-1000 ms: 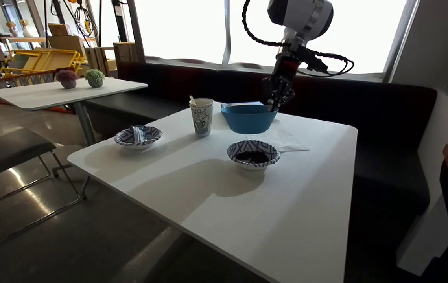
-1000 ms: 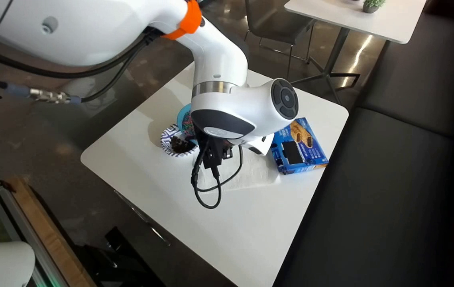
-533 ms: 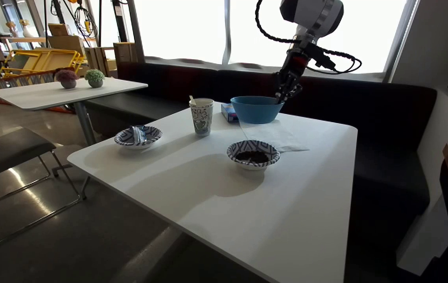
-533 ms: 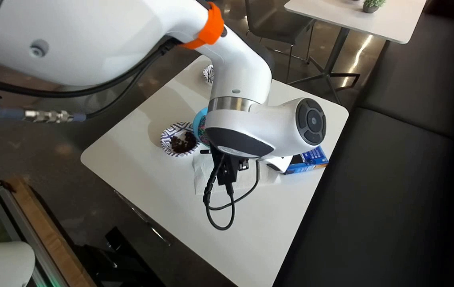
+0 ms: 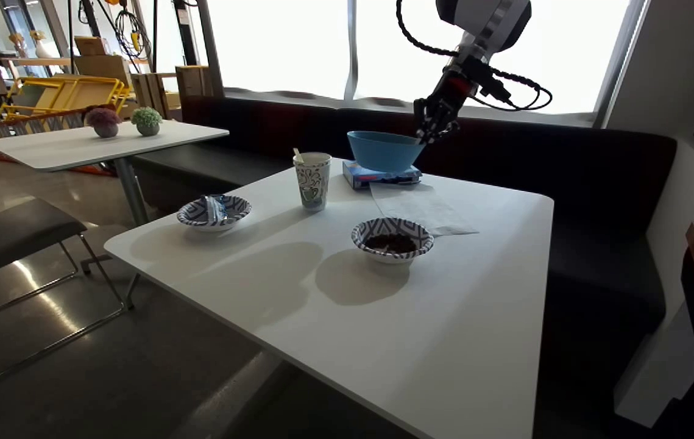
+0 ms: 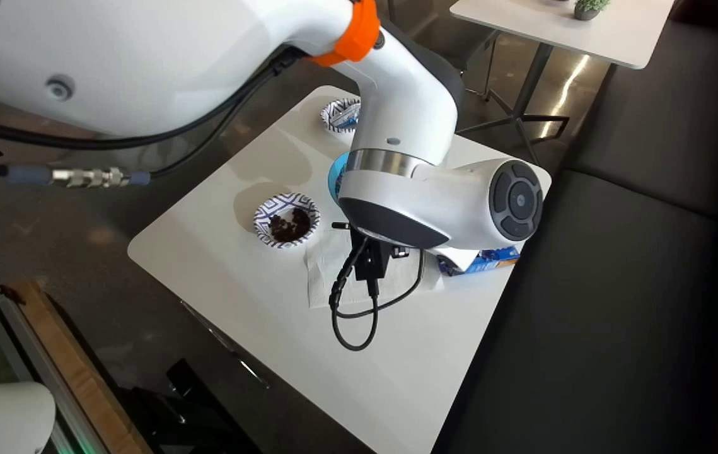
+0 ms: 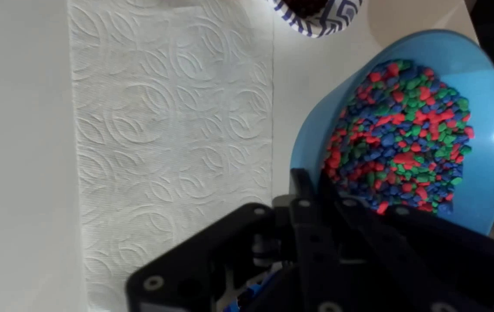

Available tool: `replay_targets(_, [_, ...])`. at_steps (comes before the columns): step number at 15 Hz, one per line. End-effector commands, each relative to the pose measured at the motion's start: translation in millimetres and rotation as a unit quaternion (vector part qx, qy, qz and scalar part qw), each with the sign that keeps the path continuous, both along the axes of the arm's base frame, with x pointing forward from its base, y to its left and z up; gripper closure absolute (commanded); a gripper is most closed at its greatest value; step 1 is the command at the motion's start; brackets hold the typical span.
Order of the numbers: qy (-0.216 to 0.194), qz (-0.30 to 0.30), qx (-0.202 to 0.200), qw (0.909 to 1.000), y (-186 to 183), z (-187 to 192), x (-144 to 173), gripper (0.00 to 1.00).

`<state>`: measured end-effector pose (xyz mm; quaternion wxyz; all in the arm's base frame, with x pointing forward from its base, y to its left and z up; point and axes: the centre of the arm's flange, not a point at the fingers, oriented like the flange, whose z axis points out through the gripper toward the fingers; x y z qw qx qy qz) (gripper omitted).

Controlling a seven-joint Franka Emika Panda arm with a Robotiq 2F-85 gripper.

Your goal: Move the blue bowl to the right.

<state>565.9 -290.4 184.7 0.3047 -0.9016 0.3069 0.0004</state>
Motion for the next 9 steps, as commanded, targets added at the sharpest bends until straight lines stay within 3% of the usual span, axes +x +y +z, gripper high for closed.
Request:
replay_targets(1, [-0.015,-0.045,0.018,0.9987,-3,22,25,0.99])
replay_targets(9, [0.015,-0.137,0.024,0.9902,-12,45,61,0.99])
